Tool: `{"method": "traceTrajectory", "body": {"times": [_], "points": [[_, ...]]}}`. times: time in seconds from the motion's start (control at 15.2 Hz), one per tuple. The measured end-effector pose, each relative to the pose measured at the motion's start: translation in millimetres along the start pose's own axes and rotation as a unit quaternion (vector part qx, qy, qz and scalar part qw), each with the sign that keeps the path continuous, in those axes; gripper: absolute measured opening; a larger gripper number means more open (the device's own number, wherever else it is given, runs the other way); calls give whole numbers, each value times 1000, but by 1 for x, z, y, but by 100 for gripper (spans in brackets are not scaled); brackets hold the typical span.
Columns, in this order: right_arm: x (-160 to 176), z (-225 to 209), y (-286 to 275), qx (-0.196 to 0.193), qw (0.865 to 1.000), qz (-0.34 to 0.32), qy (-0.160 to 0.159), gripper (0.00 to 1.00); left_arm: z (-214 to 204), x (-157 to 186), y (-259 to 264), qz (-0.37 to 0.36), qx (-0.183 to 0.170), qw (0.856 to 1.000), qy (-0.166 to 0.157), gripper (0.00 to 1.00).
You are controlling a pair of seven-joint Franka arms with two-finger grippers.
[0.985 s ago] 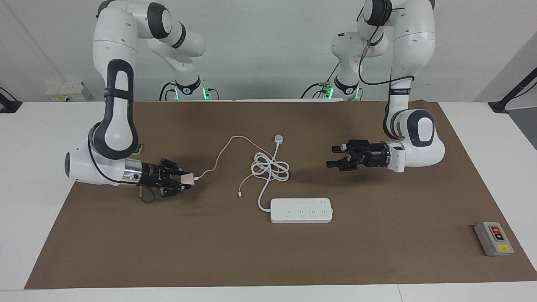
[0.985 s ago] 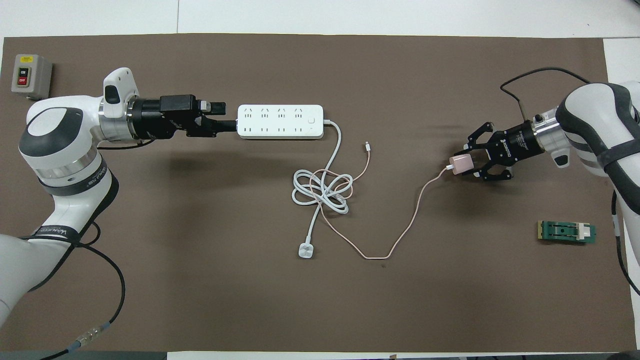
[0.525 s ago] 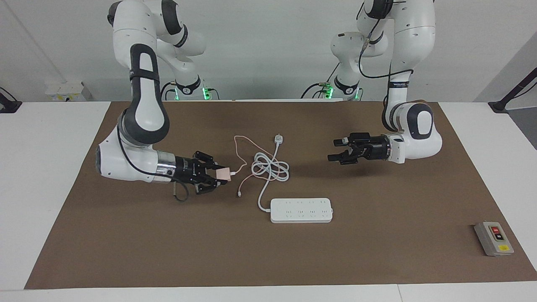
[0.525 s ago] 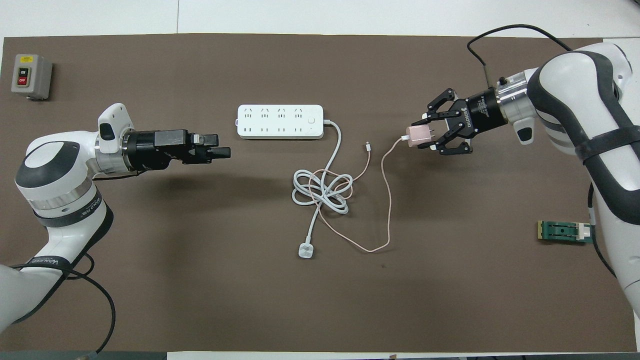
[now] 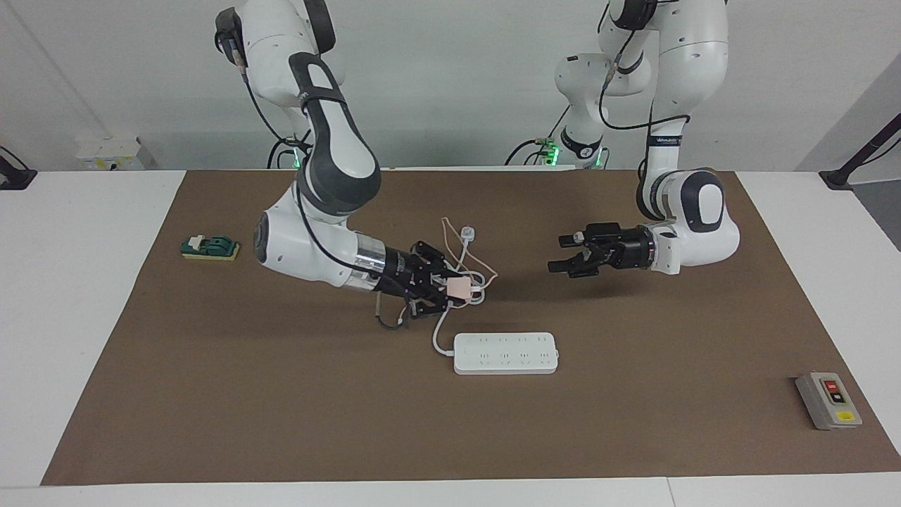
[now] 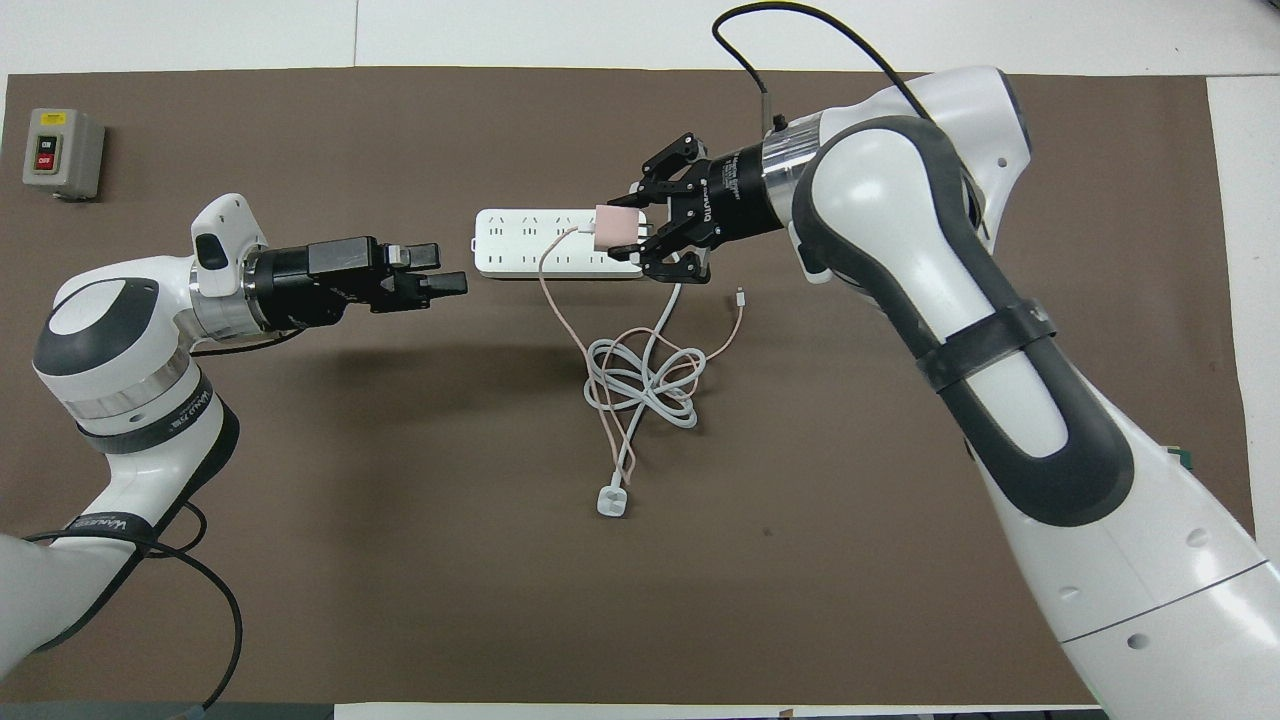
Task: Plug charger into power strip
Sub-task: 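Lift the pink charger with the right gripper toward the left gripper, then pass the pink charger from the right gripper into the left gripper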
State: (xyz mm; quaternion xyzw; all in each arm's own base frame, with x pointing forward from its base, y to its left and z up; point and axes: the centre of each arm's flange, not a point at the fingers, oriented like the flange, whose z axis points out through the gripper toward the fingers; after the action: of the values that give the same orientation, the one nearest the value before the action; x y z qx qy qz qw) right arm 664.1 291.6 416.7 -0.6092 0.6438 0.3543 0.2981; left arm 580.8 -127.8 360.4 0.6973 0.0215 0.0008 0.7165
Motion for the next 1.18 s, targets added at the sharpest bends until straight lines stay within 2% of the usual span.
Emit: {"method": "traceTrajectory", "body": {"times": [0.26,1.18], "points": [[-18,33,12,1,1000,-13,5,49,10,2,2,3,2,1000,7,93],[-38,55,24,0,1000,-8,-13,49,9,11,0,13,21,999,29,93]]}}
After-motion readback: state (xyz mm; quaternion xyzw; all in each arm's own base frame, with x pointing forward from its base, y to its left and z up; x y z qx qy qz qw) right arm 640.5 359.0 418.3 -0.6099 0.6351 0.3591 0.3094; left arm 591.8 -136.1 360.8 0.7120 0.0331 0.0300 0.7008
